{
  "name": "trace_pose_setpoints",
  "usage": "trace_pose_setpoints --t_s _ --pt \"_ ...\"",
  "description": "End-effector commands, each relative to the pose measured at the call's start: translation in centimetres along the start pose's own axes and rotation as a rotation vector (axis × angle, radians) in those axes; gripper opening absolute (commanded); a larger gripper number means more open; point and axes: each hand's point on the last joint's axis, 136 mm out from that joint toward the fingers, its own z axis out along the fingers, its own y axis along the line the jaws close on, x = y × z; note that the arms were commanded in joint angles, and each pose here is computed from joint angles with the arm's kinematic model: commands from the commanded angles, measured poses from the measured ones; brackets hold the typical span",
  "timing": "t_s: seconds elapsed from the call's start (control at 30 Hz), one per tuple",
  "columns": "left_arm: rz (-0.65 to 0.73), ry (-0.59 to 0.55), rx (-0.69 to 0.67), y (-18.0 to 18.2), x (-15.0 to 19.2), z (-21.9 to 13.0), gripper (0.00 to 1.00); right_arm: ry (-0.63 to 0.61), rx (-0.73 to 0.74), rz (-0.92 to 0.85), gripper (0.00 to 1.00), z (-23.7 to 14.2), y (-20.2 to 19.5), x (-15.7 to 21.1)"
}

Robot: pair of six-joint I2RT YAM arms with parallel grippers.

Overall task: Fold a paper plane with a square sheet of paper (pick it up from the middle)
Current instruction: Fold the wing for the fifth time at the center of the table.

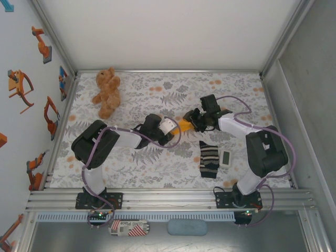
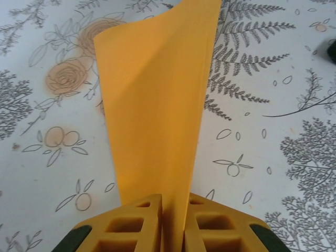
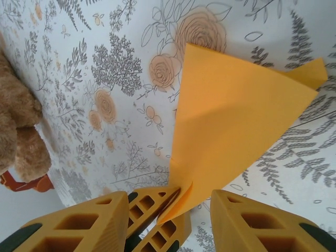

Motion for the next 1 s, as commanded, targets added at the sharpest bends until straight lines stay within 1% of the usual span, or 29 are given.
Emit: trace_pose_setpoints --t_s 0.0,0.4,0.53,0.67,0.77,0.87,0.97 --pt "-0.057 0.038 0.077 -0.8 0.5 0.4 0.15 -0.060 0.016 -0.031 0.44 -1.6 0.3 -1.0" --pt "-0.210 0.083 0.143 -0.5 1.4 0.1 0.16 -0.095 0.041 -0.048 0.44 -2.2 -0.7 -1.3" --pt "-0.229 0.093 0.147 -0.4 1.7 0.0 0.17 -0.106 0.039 -0.072 0.44 -2.4 -0.9 -1.3" --pt "-0.216 0.086 0.134 -0.2 1.7 -0.1 0.18 -0.083 0.044 -0.044 0.46 -1.7 -1.6 -0.8" --pt "-0.185 0.071 0.091 0.2 1.5 -0.2 0.18 -0.059 0.030 -0.003 0.51 -0.8 -1.6 -0.2" --pt "-0.126 0.067 0.042 0.6 1.3 -0.2 0.18 -0.042 0.009 0.042 0.54 0.2 -1.1 0.6" --pt "-0.052 0.074 0.002 0.5 1.2 0.0 0.18 -0.025 -0.004 0.090 0.56 1.4 -0.6 1.3"
